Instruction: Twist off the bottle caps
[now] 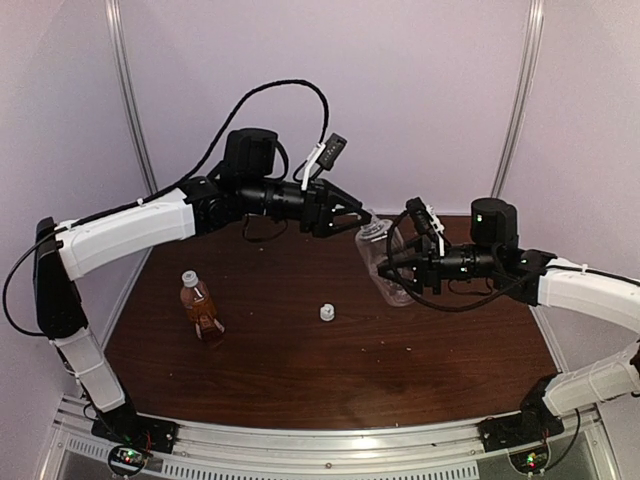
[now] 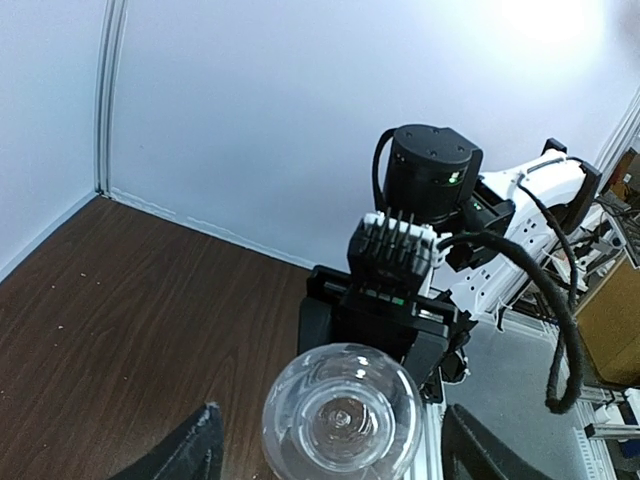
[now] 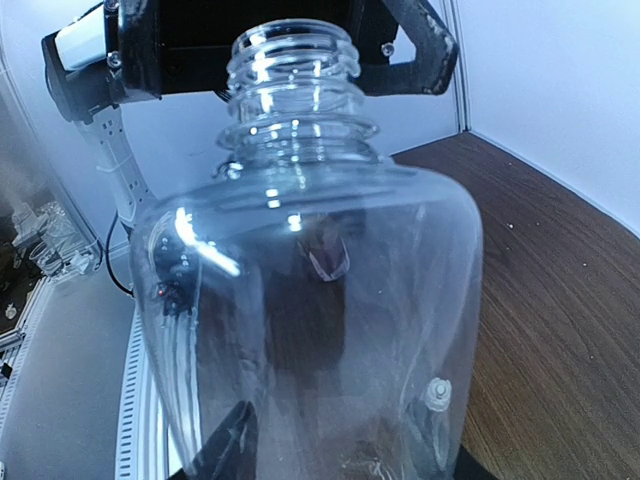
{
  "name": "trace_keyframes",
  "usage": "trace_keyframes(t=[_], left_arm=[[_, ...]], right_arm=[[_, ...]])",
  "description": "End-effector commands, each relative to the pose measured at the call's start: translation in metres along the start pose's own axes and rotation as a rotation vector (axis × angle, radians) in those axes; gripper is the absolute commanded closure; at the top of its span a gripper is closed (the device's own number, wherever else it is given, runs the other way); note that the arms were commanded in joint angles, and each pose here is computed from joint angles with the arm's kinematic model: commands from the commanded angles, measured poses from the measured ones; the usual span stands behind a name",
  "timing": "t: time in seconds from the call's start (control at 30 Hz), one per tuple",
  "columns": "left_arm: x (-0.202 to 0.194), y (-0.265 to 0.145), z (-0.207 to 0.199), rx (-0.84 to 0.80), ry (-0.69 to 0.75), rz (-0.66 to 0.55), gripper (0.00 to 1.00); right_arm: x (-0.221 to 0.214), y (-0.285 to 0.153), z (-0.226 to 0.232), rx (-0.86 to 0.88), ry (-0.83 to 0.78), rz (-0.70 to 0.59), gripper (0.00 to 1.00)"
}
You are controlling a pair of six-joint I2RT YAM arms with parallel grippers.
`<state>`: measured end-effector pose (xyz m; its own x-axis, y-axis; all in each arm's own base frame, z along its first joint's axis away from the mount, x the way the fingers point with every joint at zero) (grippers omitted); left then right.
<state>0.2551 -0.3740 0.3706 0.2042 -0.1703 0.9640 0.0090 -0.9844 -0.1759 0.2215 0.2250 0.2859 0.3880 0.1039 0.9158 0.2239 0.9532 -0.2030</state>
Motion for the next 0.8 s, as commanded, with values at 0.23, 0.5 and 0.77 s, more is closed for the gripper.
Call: trace_keyframes(t=[0.23,0.5,0.77], left_arm=[[0.005,0.018,-0.002,-0.089,-0.006,-0.019,0.40],[-0.003,0.024,0.000,-0.108,-0.013,-0.002,0.52],[-0.003,0.024,-0.001,-0.119,0.012,-0.002,0.92]], right_arm=[[0.006,0.004,0.003,0.037,-0.016,-0.021,0.53],[0.005,0.005,0.001,0.030,-0.013,-0.020,0.53],[0.006,0.005,-0.003,-0.016,-0.007,-0.017,0.48]])
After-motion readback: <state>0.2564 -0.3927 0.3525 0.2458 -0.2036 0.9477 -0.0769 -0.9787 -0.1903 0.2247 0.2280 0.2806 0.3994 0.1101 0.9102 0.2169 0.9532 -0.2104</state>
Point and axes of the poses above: each gripper's point midway between its finger pads, its own y axis out along the fingers, its own z axis along the line the jaws close on, x = y × z, the point moved 8 cm from there along -y, back along the fingers, and after that the axes turned 7 degrees about y, right-handed, at the moved point
